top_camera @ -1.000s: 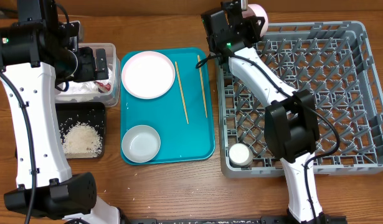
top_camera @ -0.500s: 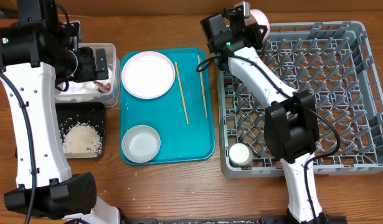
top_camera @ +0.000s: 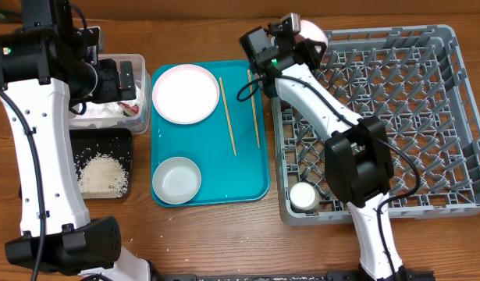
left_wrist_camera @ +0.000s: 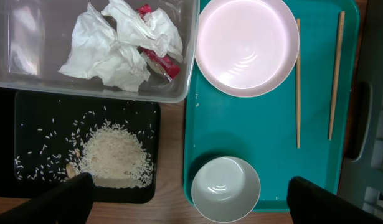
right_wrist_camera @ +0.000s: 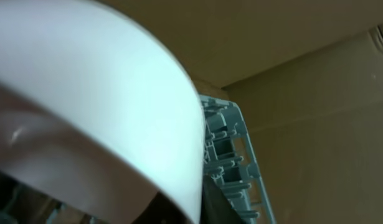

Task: Sort waste into correct bins and load items into the dishwasher
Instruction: 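Lower the pink bowl upside down into the rack and open right gripper, then move the right gripper to the small white bowl and grasp its rim, then lift the white bowl off the teal tray with the right gripper, then carry the white bowl into the rack and set it down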

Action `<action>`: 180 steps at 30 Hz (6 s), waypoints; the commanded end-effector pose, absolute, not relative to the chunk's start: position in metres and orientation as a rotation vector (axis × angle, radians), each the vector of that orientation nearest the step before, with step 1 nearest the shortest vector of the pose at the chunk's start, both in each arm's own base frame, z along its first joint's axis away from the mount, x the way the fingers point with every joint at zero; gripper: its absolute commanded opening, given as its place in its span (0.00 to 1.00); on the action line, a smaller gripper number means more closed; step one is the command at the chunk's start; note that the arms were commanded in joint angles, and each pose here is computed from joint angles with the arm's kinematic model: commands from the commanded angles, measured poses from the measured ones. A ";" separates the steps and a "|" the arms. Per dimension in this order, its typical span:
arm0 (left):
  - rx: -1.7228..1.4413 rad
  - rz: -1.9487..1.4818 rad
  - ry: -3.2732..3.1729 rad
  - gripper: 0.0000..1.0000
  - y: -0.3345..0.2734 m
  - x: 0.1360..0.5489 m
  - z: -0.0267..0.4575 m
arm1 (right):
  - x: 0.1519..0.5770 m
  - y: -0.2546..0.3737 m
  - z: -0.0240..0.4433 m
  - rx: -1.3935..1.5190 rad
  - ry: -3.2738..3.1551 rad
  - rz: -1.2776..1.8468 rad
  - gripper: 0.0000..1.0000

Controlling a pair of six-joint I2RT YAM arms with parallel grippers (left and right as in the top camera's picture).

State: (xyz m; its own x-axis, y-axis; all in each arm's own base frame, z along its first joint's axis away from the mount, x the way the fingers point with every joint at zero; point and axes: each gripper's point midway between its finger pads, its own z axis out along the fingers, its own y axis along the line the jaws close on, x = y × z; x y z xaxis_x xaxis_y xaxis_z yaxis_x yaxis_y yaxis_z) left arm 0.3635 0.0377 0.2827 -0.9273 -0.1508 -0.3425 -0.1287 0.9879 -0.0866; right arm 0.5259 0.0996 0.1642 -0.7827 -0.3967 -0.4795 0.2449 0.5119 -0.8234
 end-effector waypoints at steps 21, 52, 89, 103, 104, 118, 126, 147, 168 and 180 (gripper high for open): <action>-0.177 -0.094 2.737 1.00 0.036 0.362 0.295 | 0.497 0.200 0.142 -0.394 2.206 -1.005 1.00; -0.177 -0.094 2.737 1.00 0.036 0.362 0.295 | 0.292 0.355 0.104 -0.469 2.981 0.703 0.71; -0.177 -0.094 2.737 1.00 0.036 0.362 0.295 | 0.266 0.377 0.030 -0.356 2.993 0.550 0.26; -0.177 -0.094 2.738 1.00 0.036 0.362 0.295 | 0.266 0.375 0.029 -0.353 2.993 0.531 0.18; -0.177 -0.095 2.737 1.00 0.036 0.362 0.295 | 0.266 0.375 0.028 -0.352 2.993 0.530 0.18; -0.177 -0.094 2.737 1.00 0.036 0.362 0.295 | 0.269 0.374 0.026 -0.348 2.987 0.513 0.22; -0.177 -0.094 2.737 1.00 0.036 0.362 0.295 | 0.268 0.374 0.024 -0.348 2.991 0.509 0.07; -0.177 -0.094 2.737 1.00 0.036 0.362 0.295 | 0.321 0.331 0.075 -0.230 2.932 0.375 0.04; -0.177 -0.094 2.737 1.00 0.036 0.362 0.295 | 0.374 0.089 0.309 0.133 2.184 -0.950 0.04; -0.177 -0.094 2.738 1.00 0.036 0.362 0.295 | 0.405 0.062 0.285 -0.180 2.108 -1.338 0.04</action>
State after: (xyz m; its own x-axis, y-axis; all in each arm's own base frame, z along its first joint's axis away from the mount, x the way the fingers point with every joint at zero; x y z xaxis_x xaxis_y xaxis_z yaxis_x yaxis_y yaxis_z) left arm 0.3634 0.0377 0.2826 -0.9275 -0.1508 -0.3421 -0.1287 0.9879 -0.0866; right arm 0.4015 0.0622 0.2776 -0.7822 -0.2947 -0.5490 0.2814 0.6191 -0.7332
